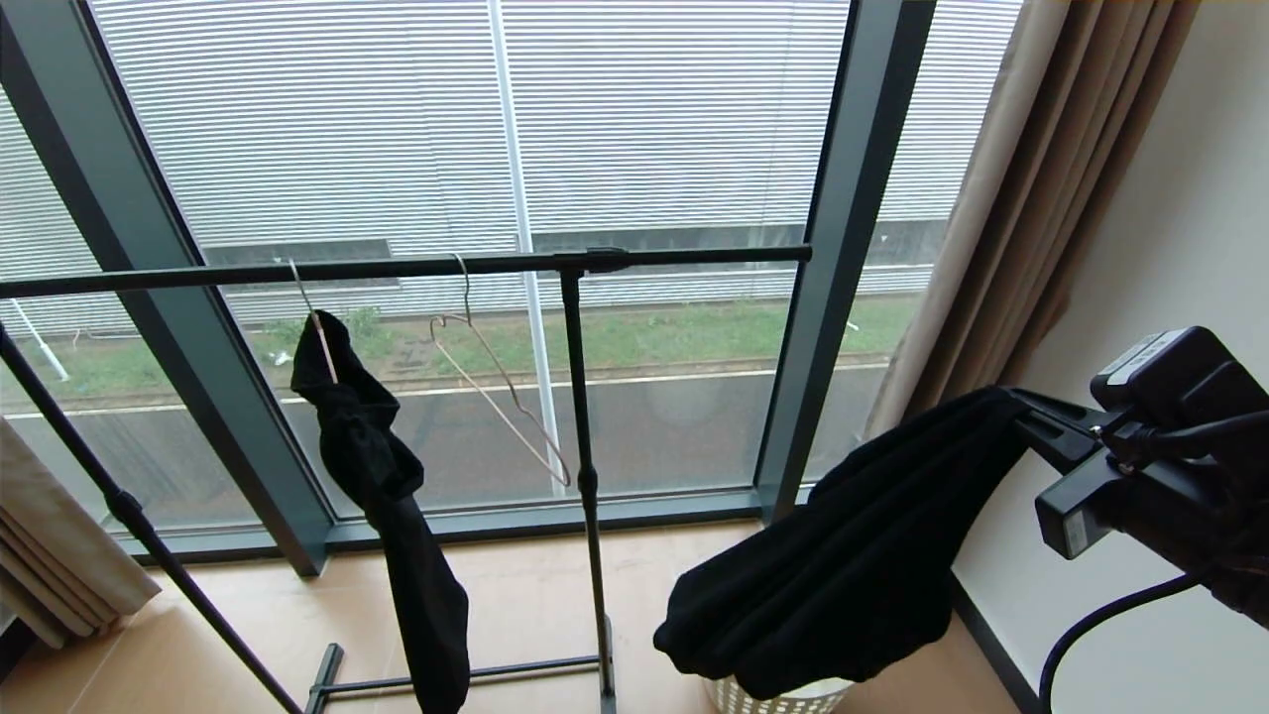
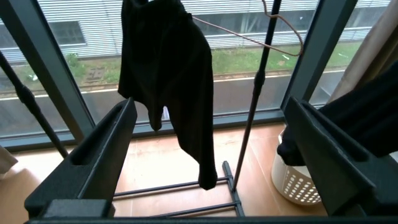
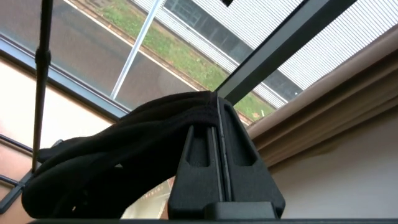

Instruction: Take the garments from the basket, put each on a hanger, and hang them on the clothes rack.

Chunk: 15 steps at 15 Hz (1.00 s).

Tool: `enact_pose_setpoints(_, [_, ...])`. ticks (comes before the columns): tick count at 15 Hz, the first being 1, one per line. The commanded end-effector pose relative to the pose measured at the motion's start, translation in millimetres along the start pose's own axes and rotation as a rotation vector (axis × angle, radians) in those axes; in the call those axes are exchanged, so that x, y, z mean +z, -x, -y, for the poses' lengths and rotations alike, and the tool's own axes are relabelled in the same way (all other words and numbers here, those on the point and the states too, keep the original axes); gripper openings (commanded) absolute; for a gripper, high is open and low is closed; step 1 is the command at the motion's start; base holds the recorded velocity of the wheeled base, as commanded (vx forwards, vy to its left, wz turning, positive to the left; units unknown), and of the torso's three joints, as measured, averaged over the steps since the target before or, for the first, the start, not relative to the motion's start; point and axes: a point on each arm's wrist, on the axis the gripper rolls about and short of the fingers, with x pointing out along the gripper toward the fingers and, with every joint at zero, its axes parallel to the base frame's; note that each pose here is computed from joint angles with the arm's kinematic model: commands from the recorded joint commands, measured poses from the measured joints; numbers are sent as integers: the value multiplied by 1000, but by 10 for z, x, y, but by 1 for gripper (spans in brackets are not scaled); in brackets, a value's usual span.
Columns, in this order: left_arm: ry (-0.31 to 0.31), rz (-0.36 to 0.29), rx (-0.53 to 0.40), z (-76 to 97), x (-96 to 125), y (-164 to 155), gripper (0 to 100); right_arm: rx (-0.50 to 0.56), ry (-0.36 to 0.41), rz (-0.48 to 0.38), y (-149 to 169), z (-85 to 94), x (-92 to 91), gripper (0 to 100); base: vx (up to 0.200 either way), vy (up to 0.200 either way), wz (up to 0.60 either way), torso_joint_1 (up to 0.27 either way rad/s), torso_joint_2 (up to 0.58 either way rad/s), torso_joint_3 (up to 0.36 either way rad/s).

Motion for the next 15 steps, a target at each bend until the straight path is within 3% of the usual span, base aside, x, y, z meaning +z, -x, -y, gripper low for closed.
enact_pose_setpoints(1, [0,0,1,0,1,-1,100,2,1,-2,-7,-5,-3,0,0,200,0,-17,-2,7])
enact_pose_setpoints(11, [0,0,1,0,1,-1,100,4,3,-5,-12,-11,-11,0,0,200,0,5,3,1])
enact_pose_setpoints(15, [0,0,1,0,1,-1,100,5,4,-8,-11,-14,-16,0,0,0,0,0,0,0])
